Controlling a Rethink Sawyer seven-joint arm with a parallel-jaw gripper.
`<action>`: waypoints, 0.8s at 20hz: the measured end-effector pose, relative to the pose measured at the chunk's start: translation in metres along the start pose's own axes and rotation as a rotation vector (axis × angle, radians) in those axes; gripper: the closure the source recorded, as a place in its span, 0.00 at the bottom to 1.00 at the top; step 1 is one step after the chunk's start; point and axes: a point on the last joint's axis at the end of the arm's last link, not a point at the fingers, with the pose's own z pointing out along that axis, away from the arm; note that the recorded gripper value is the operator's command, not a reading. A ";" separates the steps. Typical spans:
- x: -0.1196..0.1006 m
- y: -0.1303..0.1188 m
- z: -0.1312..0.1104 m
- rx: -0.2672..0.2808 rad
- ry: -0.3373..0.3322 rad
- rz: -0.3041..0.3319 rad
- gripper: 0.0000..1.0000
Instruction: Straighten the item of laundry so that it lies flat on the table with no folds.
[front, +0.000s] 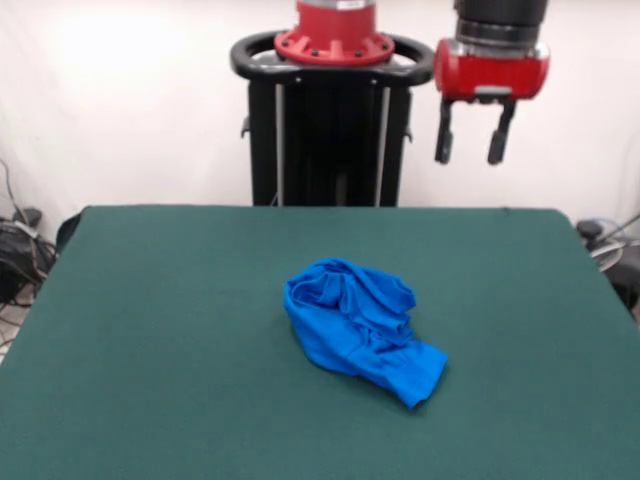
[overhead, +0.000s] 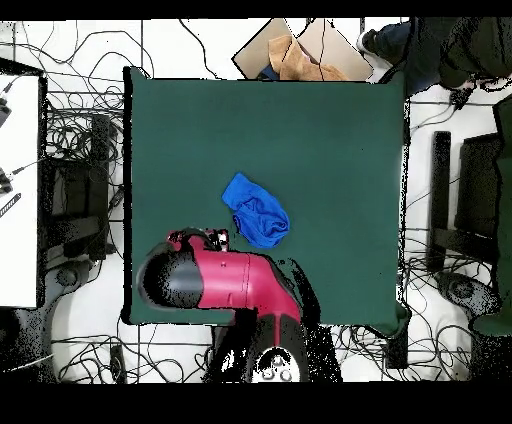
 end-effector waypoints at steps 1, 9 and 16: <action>-0.004 -0.003 0.004 0.005 -0.004 0.003 0.00; -0.030 -0.030 0.045 0.031 -0.047 0.036 0.00; -0.038 -0.040 0.084 0.058 -0.074 0.038 0.00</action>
